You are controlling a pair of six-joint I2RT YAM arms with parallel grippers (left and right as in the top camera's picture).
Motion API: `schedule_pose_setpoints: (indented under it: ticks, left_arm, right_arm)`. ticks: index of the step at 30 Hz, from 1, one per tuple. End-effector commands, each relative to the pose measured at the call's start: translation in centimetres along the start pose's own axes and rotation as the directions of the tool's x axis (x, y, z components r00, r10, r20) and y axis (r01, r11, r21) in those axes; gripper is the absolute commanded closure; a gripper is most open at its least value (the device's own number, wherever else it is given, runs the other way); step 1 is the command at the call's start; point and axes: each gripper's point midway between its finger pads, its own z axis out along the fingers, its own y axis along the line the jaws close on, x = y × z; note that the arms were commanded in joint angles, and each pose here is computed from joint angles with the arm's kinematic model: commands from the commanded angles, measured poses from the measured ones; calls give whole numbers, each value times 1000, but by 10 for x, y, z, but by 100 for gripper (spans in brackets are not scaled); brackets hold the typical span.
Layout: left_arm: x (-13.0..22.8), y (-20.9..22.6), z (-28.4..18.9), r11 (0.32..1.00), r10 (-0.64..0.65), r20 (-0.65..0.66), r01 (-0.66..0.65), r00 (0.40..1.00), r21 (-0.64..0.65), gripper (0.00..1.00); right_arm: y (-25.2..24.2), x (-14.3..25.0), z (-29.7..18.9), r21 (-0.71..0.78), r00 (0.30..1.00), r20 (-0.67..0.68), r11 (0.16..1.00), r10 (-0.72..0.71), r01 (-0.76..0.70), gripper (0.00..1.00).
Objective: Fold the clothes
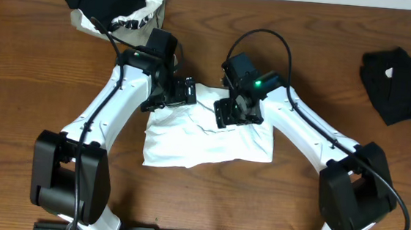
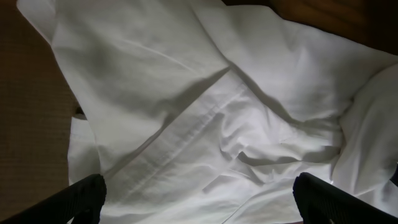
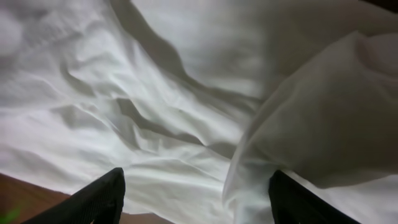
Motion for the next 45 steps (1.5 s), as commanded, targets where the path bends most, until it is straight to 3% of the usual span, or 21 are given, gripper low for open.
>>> schedule_pose_setpoints:
  ticks: [1,7,9,11,17,30,45]
  left_arm:
    - [0,4,-1,1000,6,4,-6,1000,-13,2]
    - [0,4,-1,1000,6,4,-6,1000,-13,2]
    - [0,4,-1,1000,6,4,-6,1000,-13,2]
    - [0,4,-1,1000,6,4,-6,1000,-13,2]
    - [0,4,-1,1000,6,5,-6,1000,-13,2]
    - [0,4,-1,1000,5,4,-5,1000,-13,2]
    - [1,4,-1,1000,5,2,-5,1000,-14,2]
  right_arm:
    - [9,-25,-42,-100,993,105,994,52,-41,27]
    - [-29,-44,-103,-71,959,249,990,134,-120,28]
    - [-47,-44,-118,-54,947,274,986,169,-161,32]
    - [-66,-39,-127,-35,938,275,978,209,-208,45]
    - [-103,-18,-108,13,936,185,952,299,-307,98]
    - [-77,-1,-11,-60,939,36,939,342,-340,99]
    - [-10,-16,47,-175,971,37,958,237,-228,99]
